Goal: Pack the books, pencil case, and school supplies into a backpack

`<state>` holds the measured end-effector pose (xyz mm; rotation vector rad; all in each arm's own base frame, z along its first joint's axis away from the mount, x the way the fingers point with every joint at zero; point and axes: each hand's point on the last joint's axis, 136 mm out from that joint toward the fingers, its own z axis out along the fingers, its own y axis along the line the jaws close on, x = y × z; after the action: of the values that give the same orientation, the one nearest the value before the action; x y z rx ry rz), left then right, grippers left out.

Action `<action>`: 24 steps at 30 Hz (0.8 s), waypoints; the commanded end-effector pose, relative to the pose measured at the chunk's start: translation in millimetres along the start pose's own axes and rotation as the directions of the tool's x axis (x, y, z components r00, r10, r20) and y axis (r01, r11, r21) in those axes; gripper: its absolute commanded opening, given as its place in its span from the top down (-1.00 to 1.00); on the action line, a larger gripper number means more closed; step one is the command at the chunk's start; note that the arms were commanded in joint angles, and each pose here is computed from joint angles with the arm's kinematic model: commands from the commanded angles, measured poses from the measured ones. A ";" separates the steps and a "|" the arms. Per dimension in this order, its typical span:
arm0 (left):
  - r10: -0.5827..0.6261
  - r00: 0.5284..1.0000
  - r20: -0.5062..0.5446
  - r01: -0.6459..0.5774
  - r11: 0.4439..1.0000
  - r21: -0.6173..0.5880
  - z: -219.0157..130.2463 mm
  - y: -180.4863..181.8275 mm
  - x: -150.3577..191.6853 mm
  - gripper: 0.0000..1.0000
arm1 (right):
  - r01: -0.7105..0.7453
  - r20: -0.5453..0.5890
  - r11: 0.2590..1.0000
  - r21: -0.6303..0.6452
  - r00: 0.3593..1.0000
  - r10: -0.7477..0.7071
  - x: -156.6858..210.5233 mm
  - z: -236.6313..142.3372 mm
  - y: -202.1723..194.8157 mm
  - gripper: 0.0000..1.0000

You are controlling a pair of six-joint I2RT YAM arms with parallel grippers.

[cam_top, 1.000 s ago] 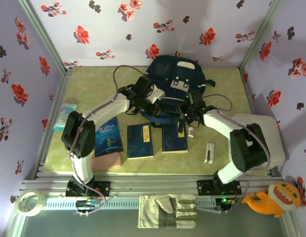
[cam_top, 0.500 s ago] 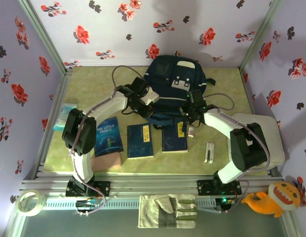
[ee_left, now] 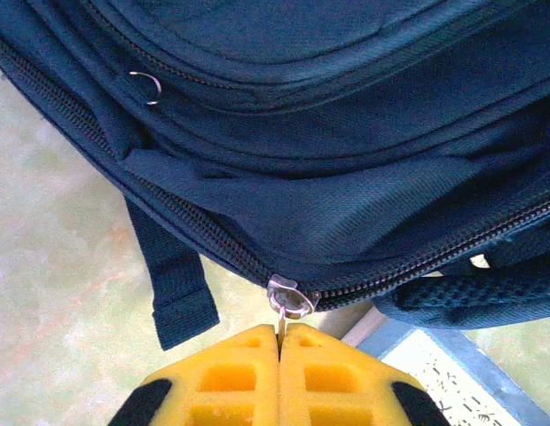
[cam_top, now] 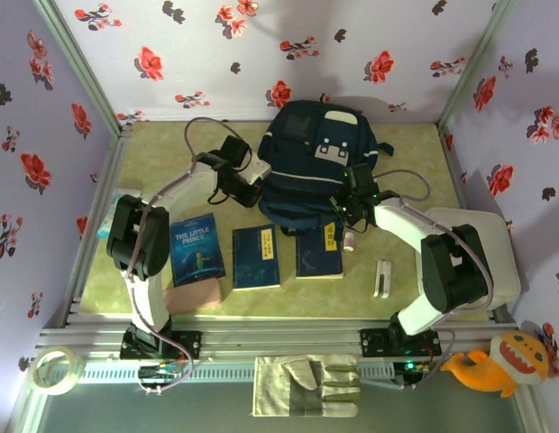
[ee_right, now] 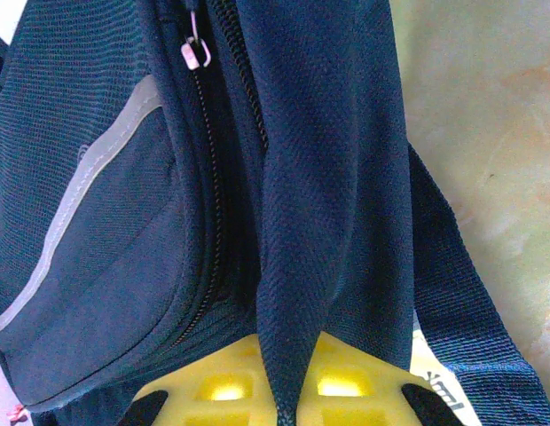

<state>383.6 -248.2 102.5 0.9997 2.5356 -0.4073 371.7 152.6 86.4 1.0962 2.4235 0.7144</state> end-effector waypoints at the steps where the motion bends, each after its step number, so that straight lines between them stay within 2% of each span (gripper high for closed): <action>1: -0.038 0.999 -0.023 0.035 0.992 -0.122 -15.3 33.8 11.5 1.00 | 0.014 0.130 0.997 0.074 0.991 -0.023 -37.0 -1.6 -13.4 0.85; 6: -0.041 0.999 0.035 0.045 0.992 -0.115 -42.7 16.2 16.3 1.00 | 0.074 0.085 0.997 0.016 0.994 -0.075 -32.5 3.4 16.1 0.85; 11: -0.052 0.995 0.087 0.061 0.993 -0.099 -59.7 -11.7 24.7 1.00 | 0.115 0.099 0.993 -0.031 0.989 -0.111 -41.3 6.3 47.8 0.84; 17: -0.027 0.990 0.141 0.029 0.999 -0.014 -66.7 -49.6 12.3 1.00 | 0.165 0.127 0.984 -0.074 0.980 -0.155 -54.5 10.6 78.3 0.79; 21: -0.055 0.986 0.159 0.063 0.997 -0.046 -53.3 -44.9 -3.8 1.00 | 0.155 0.150 0.986 -0.052 0.978 -0.146 -67.8 4.3 72.9 0.50; 24: -0.055 0.983 0.175 0.063 0.997 -0.042 -44.7 -52.6 -18.3 1.00 | 0.125 0.186 0.992 0.007 0.975 -0.125 -73.0 -15.3 56.2 0.15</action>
<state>332.6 -259.3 142.2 0.8921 2.4652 -0.4069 444.7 147.7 121.0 0.9170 2.3725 0.6479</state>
